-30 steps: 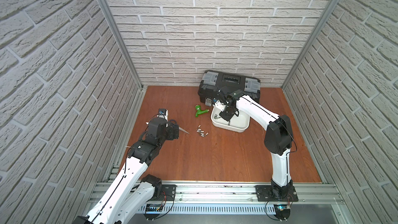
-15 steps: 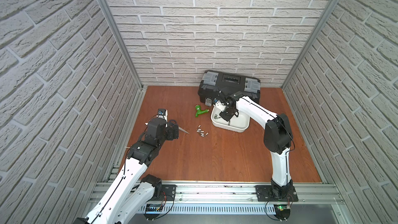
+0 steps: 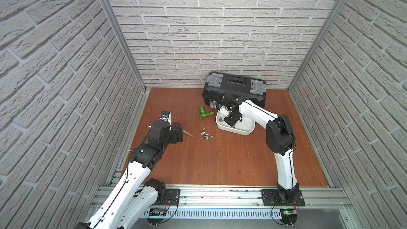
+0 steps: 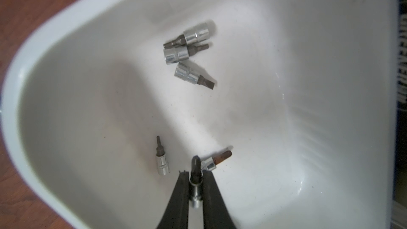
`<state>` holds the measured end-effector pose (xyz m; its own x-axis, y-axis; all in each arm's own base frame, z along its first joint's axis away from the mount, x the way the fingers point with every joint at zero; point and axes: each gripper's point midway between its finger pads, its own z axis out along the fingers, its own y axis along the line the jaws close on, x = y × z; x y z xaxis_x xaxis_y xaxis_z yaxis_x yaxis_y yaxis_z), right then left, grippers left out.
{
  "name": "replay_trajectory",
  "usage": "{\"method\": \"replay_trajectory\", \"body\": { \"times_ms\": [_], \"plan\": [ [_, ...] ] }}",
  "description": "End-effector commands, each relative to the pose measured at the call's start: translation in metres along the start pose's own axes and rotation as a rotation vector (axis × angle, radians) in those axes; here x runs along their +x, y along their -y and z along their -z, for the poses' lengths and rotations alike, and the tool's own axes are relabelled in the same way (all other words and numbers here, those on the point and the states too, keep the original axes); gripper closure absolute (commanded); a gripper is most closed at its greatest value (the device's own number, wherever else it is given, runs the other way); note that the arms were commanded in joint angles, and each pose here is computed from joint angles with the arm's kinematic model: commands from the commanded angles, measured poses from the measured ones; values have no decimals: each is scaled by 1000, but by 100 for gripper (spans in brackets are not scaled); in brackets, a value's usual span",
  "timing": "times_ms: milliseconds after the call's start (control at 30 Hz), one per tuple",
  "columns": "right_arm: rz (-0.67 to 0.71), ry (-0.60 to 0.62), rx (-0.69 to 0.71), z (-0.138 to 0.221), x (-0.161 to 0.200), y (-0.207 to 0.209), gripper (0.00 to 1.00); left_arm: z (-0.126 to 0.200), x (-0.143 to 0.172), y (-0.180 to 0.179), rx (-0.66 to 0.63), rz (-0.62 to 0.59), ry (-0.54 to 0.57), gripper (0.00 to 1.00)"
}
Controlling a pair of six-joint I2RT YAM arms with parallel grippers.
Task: Put the bit on the desktop into the storage box
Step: Place the screwdriver bit in the storage box.
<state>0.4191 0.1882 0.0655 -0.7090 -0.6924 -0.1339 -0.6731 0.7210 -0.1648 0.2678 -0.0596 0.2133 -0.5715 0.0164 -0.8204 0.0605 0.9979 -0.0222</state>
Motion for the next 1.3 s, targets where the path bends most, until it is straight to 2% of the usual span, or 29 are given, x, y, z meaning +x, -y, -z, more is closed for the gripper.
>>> {"method": "replay_trajectory", "body": {
  "times_ms": [0,267,700,733,867,1100,1267],
  "plan": [
    [-20,16,5,1,-1,2,88,3,-4,-1,2,14,16,2],
    [-28,64,24,18,-6,7,66,3,-4,-1,-1,16,17,2],
    [-27,154,35,67,-12,1,56,1,-1,-1,1,20,11,2],
    [-28,183,41,82,-14,0,55,1,-1,-1,3,21,10,2],
    [-20,234,9,103,-20,-18,49,1,1,-1,0,26,7,2],
    [21,309,-5,134,-32,-53,30,-1,4,-1,0,31,0,2],
    [54,320,-32,143,-38,-82,16,-1,4,-2,-3,32,-1,2]
  ]
}}
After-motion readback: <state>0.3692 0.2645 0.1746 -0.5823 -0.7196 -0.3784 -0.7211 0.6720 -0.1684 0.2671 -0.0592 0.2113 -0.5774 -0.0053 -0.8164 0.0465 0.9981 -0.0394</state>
